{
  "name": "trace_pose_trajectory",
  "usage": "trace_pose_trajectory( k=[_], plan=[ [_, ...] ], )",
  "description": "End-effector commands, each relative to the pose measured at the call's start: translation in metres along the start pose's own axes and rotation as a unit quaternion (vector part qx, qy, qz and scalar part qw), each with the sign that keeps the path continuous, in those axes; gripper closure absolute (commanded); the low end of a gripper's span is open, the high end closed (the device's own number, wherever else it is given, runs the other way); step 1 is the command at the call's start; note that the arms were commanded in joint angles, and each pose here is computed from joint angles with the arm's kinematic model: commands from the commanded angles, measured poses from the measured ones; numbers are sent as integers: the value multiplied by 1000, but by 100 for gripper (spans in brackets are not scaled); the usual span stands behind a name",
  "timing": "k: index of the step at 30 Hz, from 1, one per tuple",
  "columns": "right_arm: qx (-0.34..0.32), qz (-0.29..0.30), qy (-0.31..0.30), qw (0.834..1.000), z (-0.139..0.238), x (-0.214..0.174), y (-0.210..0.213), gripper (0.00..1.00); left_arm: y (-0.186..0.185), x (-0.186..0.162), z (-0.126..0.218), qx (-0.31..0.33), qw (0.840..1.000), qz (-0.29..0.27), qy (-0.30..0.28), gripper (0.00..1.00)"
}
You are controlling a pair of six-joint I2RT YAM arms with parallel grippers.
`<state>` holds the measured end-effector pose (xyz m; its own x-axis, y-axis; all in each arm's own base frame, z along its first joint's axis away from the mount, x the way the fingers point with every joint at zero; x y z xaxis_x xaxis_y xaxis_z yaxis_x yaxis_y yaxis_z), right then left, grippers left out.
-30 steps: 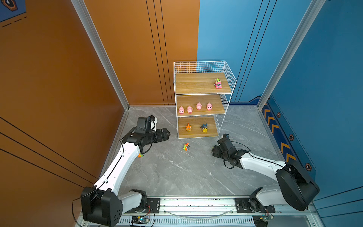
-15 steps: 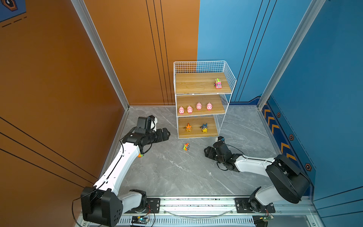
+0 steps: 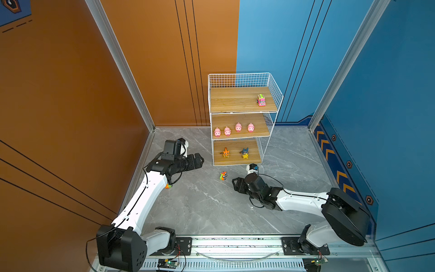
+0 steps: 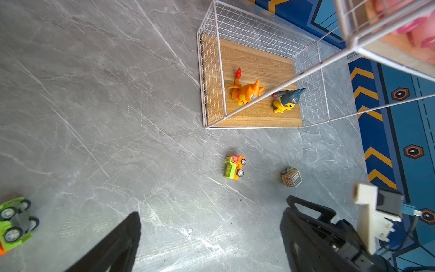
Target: Place and organize the plastic toys onto the shelf
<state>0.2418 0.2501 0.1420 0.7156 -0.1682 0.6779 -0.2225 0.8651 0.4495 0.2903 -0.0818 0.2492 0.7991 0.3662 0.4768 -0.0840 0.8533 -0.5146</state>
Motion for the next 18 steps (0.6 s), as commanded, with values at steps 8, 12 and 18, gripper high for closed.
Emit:
trace_pose_trajectory(
  k=[8,12,18],
  plan=[
    [-117,231,31,965,44,33,-44,29,-2,-6,-1,-7,1000,-17,7,6],
    [-143,245,48,958,37,40,-63,28,-3,-8,-2,-6,1000,-21,9,6],
    [-141,269,92,948,24,46,-71,26,-6,-10,-1,-8,999,-30,9,6]
  ],
)
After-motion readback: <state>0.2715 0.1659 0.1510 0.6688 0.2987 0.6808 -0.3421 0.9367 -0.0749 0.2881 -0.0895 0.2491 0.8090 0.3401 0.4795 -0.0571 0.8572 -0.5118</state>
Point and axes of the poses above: each gripper's point midway between its finger pads, its own z axis back along the fingers, its own y axis along the line the jaws close on, x = y × z, the point moved 6 cm from there along z, back along the fingers, and after that the axes turned 8 degrees about z, right-handed, at the moved point
